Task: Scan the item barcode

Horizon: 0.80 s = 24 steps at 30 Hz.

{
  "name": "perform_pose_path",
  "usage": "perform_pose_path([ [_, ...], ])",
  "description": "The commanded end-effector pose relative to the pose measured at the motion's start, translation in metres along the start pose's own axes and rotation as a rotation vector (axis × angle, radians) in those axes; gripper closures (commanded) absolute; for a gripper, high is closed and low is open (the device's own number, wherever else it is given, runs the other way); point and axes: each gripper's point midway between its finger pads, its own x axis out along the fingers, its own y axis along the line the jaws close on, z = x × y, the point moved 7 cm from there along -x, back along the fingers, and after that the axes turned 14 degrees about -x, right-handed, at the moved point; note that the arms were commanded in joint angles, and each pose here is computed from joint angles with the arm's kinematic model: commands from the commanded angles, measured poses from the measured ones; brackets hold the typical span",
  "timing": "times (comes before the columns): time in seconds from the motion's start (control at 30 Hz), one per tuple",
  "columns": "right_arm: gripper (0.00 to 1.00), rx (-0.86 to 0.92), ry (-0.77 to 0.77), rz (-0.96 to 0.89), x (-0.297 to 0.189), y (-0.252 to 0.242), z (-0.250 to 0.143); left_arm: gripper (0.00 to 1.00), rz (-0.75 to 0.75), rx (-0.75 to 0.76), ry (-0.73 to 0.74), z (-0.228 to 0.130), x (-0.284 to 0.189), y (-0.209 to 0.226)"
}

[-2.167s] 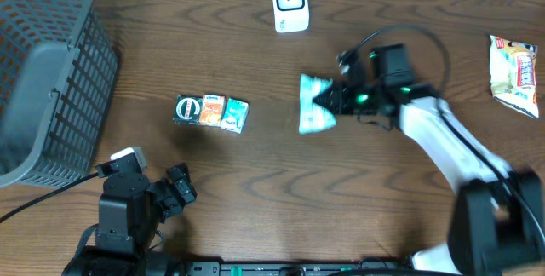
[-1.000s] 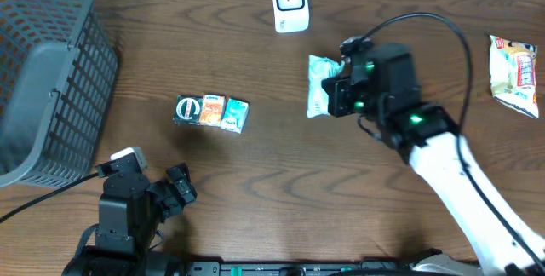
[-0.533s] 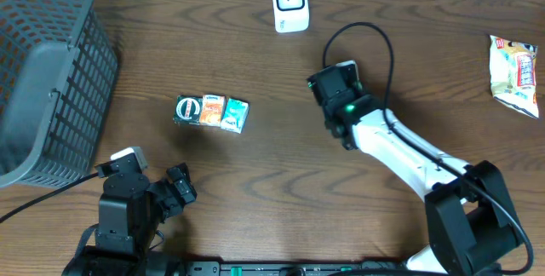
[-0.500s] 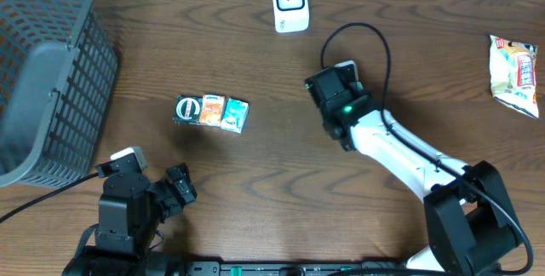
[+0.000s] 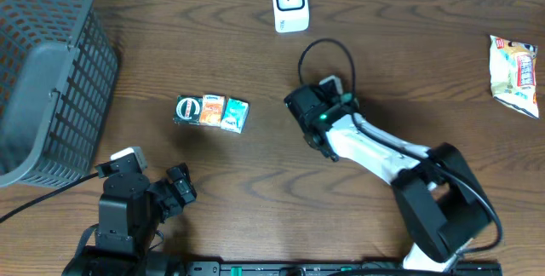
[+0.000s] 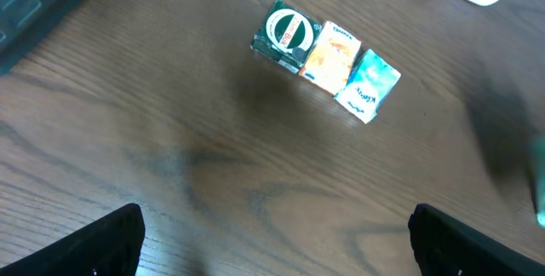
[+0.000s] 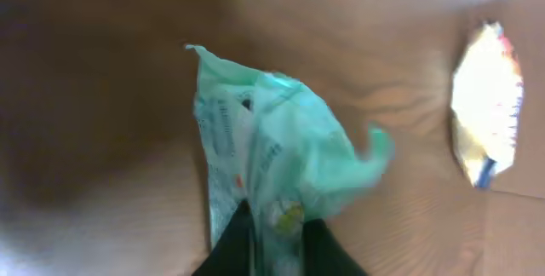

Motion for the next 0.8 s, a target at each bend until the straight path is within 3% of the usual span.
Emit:
perform_pose_path([
  [0.0,0.51,-0.034,-0.058,0.139,-0.019,0.024,0.008,0.02,-0.002,-0.001,-0.008,0.001,-0.001,0.0],
  [0.03,0.36,-0.049,-0.077,0.173,-0.027,0.031,0.011,0.03,-0.002,0.0,-0.007,0.001,-0.001,0.0],
  [0.3,0.41,-0.048,-0.17,0.463,-0.088,0.062,0.036,0.02,-0.002,-0.001,-0.008,0.001,-0.001,0.0],
  [0.4,0.43,-0.034,-0.169,0.44,-0.097,0.045,0.046,0.02,-0.002,-0.001,-0.008,0.001,-0.001,0.0],
  [0.6,0.39,0.062,-0.093,0.318,-0.067,-0.006,0.048,0.02,-0.002,-0.001,-0.008,0.001,-0.001,0.0],
  [0.77,0.36,0.144,-0.006,0.453,-0.021,-0.046,0.035,0.03,-0.002,0.0,-0.007,0.001,-0.001,0.0],
])
